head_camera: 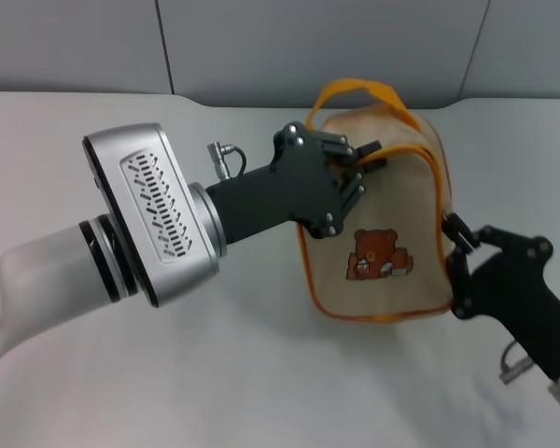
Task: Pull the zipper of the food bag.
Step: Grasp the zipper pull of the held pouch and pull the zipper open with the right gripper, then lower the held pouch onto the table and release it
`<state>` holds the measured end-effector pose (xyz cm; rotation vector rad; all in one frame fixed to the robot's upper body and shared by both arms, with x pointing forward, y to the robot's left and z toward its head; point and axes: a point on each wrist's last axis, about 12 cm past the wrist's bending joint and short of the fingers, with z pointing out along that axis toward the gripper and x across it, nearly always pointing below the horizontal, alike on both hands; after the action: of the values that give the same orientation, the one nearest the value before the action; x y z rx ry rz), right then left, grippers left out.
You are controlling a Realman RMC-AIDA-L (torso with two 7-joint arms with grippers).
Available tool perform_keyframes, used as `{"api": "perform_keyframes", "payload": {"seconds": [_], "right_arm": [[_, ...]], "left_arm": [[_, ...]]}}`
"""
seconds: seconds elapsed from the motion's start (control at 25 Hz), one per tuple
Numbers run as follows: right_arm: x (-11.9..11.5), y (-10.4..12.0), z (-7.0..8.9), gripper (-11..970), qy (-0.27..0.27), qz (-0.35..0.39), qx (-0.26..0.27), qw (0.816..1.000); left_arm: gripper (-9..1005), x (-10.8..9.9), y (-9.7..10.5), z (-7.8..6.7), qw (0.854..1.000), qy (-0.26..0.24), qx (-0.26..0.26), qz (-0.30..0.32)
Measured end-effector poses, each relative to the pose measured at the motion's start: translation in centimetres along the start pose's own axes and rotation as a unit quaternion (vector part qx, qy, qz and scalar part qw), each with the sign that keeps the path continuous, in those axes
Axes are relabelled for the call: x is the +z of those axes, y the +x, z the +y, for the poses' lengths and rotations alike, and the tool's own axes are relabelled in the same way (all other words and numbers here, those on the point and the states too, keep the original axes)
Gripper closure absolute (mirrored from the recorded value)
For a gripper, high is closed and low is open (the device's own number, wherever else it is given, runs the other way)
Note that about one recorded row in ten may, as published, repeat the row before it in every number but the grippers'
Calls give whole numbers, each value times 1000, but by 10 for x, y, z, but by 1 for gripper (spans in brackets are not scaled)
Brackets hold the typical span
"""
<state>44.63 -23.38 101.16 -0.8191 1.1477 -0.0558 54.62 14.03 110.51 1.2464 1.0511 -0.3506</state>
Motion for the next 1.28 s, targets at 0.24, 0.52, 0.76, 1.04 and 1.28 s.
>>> {"api": "perform_keyframes", "payload": {"seconds": [0.24, 0.52, 0.76, 1.04, 1.28], "right_arm": [[-23, 4, 6, 942, 2, 32, 5, 999], [-47, 9, 13, 929, -7, 71, 6, 997], [-55, 8, 14, 919, -7, 73, 5, 997], [-64, -5, 3, 839, 48, 23, 34, 998], [-71, -7, -27, 642, 70, -40, 153, 985]], "left_arm": [[934, 3, -2, 4, 1000, -6, -2, -5], [935, 2, -1, 9, 1000, -17, -3, -3], [935, 1, 0, 11, 1000, -21, -6, 0], [936, -11, 14, 0, 996, -42, -75, -3], [936, -41, 32, -25, 981, -68, -175, -42]]}}
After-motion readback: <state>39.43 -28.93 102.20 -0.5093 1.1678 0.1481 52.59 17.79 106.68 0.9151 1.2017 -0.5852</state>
